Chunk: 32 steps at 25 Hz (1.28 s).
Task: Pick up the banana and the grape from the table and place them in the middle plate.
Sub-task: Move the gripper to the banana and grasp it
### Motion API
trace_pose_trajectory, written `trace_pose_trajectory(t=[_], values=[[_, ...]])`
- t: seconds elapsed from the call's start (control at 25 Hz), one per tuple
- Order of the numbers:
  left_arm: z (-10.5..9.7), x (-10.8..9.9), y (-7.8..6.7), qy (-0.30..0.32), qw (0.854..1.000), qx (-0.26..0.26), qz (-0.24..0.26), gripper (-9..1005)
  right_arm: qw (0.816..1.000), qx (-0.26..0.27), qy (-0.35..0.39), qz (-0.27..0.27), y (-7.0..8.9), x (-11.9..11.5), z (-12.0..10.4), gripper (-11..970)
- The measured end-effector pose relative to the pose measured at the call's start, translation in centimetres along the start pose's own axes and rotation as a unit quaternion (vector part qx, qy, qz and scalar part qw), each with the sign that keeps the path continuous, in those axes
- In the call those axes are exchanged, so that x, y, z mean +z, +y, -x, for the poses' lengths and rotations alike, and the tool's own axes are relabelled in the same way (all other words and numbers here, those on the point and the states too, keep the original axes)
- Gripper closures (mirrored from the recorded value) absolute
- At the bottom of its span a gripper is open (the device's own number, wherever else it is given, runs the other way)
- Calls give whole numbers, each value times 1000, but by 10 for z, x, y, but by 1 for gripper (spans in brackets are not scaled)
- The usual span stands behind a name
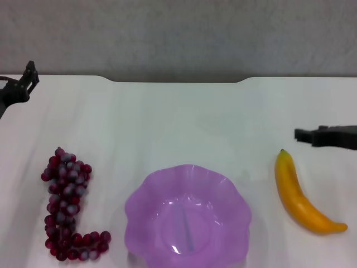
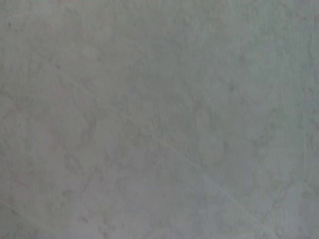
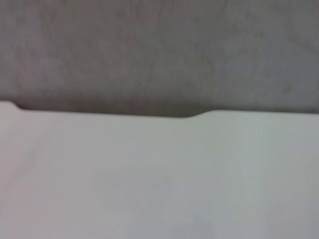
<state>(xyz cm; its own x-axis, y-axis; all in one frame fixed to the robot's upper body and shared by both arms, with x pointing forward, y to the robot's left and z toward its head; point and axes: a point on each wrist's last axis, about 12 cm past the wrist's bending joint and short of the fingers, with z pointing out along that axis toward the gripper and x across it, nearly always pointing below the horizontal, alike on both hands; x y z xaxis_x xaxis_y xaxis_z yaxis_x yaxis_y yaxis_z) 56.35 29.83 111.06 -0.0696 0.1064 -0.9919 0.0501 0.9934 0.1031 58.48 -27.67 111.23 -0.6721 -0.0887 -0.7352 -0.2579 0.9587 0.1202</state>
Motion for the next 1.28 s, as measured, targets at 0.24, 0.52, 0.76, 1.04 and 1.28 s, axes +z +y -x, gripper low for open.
trace_pose_trajectory(t=[0.24,0.52,0.76,1.04,1.28], values=[[0,1,0,-1,1000,-1,-1,263,998,-15,59,13,7,27,-5,338],[1,1,-1,-1,1000,-1,-1,264,994,-25,101,25,15,41,-9,335],[1,1,0,-1,1000,-1,-1,264,992,-25,121,26,16,46,-14,330],[0,1,0,0,1000,-1,0,265,990,-17,135,23,14,48,-19,331],[1,3,-1,-1,1000,-1,-2,266,988,-17,154,19,14,56,-21,332]])
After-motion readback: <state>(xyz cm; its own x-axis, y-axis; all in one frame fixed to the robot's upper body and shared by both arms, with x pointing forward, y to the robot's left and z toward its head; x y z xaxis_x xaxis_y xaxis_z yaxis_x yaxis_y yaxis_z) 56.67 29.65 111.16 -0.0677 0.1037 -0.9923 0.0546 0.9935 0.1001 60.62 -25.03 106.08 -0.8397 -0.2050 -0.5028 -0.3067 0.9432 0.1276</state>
